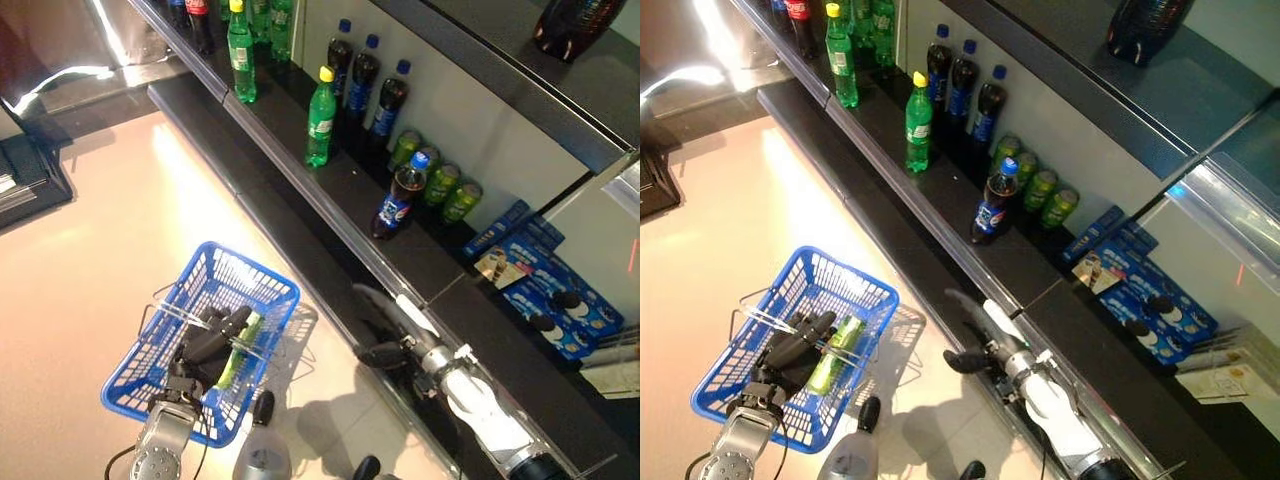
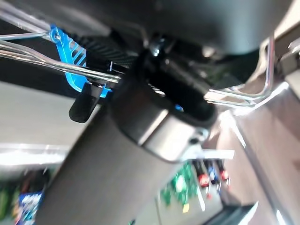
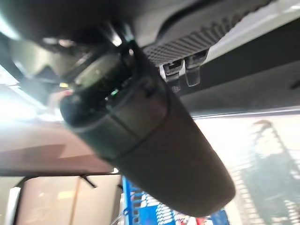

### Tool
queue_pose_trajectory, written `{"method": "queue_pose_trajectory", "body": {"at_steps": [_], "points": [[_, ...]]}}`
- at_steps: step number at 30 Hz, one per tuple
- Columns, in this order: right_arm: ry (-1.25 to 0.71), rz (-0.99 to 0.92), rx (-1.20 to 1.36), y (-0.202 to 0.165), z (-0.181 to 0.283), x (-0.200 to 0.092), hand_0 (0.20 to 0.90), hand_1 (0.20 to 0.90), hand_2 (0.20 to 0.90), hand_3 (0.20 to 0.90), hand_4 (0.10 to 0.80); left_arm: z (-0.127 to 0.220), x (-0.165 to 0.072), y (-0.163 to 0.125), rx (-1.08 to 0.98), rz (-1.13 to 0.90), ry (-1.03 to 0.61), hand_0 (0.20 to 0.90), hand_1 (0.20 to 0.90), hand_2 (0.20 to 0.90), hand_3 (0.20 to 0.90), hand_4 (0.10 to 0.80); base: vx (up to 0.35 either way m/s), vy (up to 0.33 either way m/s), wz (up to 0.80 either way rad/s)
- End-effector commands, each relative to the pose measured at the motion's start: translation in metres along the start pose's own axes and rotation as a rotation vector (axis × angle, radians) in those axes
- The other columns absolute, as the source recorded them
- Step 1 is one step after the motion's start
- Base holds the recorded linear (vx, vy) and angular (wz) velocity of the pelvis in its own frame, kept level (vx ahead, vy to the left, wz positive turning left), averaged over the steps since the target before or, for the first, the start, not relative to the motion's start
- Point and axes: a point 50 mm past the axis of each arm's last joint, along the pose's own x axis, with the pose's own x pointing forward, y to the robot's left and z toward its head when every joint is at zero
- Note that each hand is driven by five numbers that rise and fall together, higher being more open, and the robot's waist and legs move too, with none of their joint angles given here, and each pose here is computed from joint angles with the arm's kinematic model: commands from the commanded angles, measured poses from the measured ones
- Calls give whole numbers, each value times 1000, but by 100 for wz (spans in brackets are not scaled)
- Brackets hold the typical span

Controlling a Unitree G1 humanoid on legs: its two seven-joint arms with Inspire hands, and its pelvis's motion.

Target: Pick up the drink and place into the basket.

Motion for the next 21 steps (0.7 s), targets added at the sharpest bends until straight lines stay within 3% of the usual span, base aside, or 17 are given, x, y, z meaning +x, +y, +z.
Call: {"method": "queue_pose_trajectory", "body": {"at_steps": [1,9,21], "points": [[-49,4,-2,-5,-6,-8,900,900,900,900,800,53,25,-62,35,-345,-358,300,300,300,200,100,7,-4,-10],[146,66,14,13,-49,-29,900,900,900,900,800,32,22,4,28,-47,-302,300,300,300,200,100,0,0,-1],[497,-38,212,29,-111,-66,900,900,900,900,800,-3,1,61,38,226,-112,300,300,300,200,100,12,-2,-7]]}}
